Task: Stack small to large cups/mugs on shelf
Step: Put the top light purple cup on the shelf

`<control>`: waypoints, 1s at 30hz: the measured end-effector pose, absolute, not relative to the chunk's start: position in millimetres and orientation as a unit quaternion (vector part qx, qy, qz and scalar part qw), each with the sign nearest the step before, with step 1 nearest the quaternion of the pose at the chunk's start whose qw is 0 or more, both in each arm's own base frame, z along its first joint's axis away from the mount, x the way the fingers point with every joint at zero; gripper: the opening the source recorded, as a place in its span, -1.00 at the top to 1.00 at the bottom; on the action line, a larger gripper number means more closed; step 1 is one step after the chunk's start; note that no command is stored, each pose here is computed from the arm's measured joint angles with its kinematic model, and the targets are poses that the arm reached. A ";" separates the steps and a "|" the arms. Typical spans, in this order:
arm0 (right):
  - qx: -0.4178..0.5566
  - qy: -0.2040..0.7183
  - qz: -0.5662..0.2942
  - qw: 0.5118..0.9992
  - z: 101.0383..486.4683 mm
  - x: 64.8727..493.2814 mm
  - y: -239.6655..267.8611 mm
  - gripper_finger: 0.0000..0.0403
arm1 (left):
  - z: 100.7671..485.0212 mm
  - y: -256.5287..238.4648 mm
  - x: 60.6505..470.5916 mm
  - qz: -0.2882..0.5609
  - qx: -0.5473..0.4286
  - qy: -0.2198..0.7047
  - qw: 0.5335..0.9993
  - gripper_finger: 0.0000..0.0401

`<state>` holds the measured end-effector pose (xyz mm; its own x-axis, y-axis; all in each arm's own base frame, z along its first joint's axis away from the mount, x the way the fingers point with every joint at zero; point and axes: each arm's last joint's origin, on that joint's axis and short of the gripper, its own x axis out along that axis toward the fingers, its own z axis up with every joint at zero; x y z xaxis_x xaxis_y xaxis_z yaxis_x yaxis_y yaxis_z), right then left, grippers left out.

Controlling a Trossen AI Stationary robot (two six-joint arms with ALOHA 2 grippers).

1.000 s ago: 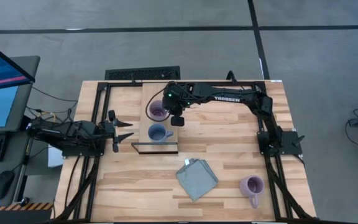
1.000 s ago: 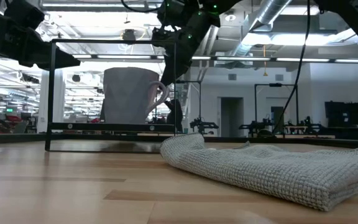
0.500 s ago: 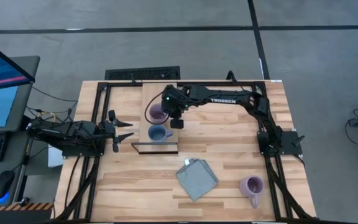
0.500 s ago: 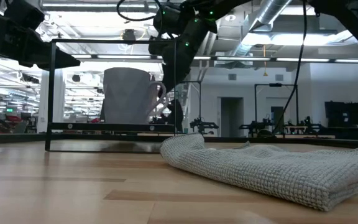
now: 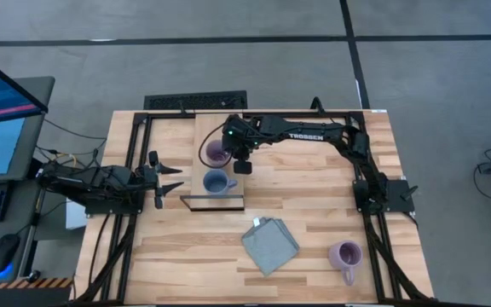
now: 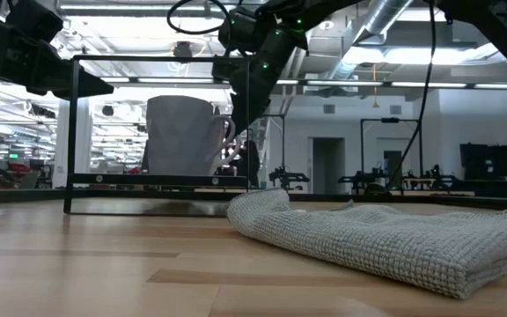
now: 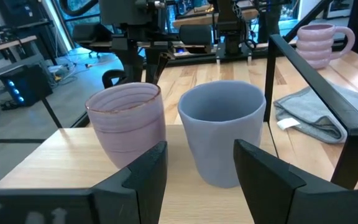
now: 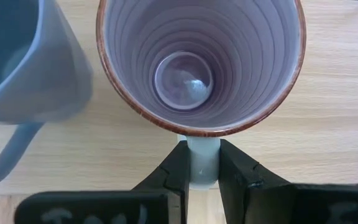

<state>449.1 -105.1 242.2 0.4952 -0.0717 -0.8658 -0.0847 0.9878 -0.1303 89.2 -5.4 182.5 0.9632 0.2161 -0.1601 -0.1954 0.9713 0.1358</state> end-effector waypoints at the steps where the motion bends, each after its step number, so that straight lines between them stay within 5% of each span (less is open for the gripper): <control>1: -0.078 0.502 0.004 0.861 242.2 449.0 -105.4 0.64 | 182.5 -5.4 89.2 0.104 0.059 0.087 0.989 0.12; 30: -0.066 0.502 -0.003 0.863 237.4 451.4 -108.2 0.64 | 182.5 -5.4 89.2 0.104 0.059 0.087 0.989 0.12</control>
